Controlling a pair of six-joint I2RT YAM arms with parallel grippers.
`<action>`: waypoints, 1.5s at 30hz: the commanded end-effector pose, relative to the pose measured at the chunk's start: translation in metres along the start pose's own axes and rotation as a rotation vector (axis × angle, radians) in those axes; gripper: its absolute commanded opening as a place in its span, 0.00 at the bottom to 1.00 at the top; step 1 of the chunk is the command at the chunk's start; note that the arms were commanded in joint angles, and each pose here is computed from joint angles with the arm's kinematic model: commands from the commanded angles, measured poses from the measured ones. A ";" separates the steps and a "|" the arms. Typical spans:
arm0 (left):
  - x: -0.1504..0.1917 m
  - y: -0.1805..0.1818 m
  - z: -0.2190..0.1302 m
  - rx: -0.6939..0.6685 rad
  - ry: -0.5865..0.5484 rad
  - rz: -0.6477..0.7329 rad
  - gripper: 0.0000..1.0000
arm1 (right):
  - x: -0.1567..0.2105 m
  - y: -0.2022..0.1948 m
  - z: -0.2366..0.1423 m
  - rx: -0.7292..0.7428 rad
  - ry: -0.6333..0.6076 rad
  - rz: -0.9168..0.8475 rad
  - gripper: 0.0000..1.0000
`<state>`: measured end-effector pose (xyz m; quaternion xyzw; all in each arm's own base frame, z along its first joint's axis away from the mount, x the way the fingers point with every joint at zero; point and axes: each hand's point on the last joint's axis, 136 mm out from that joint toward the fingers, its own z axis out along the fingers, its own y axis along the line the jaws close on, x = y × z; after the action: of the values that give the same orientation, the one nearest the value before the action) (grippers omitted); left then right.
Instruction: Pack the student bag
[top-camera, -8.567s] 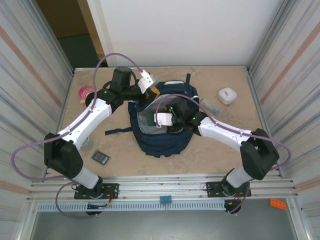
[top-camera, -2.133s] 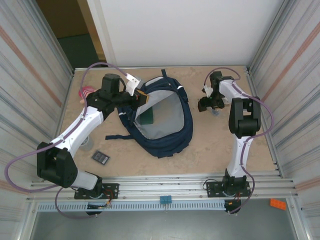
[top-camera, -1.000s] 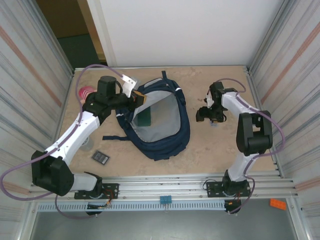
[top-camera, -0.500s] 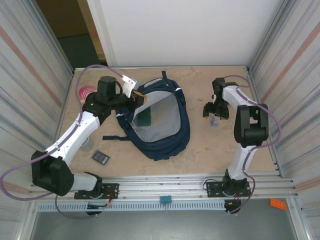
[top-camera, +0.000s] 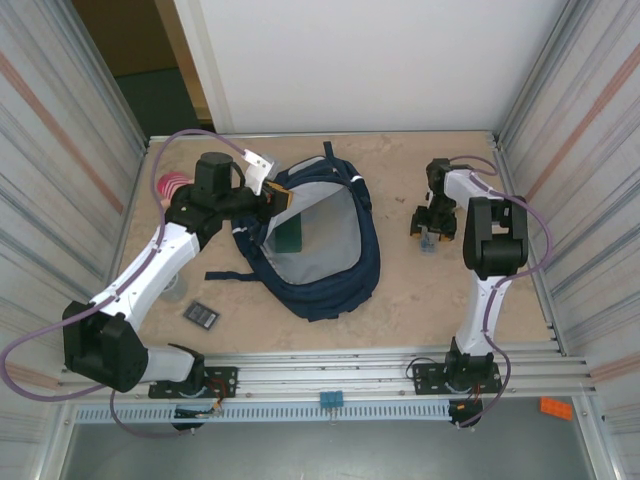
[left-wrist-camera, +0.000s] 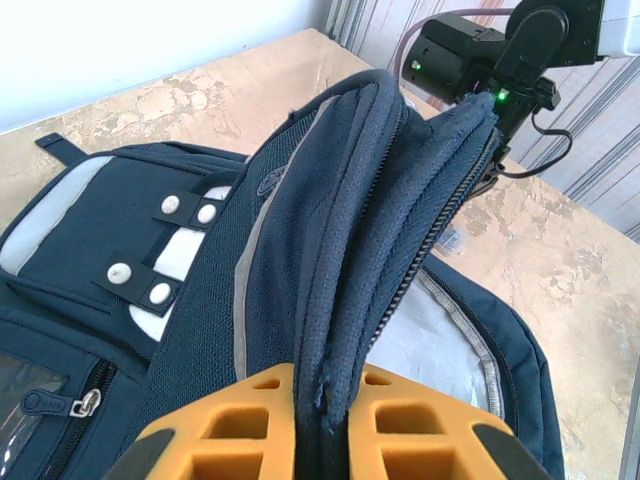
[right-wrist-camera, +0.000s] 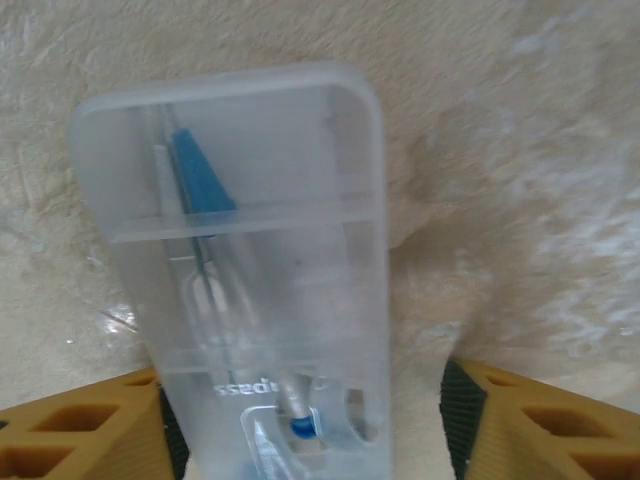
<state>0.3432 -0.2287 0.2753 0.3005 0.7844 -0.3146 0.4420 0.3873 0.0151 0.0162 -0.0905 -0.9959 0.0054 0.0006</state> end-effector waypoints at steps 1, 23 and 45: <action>-0.042 -0.010 -0.018 0.021 -0.124 0.060 0.05 | 0.000 0.002 0.008 -0.011 0.030 -0.006 0.59; -0.051 -0.030 -0.017 0.040 -0.168 0.035 0.04 | 0.080 0.094 -0.160 -0.472 -0.316 0.055 0.34; -0.074 -0.047 -0.016 0.165 -0.224 -0.017 0.04 | 0.174 0.261 -0.183 -0.867 -0.259 -0.009 0.35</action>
<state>0.3398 -0.2470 0.2837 0.2601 0.7860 -0.3613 0.4289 0.2473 0.2850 0.1815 -0.0632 -0.9175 -0.3627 -0.1502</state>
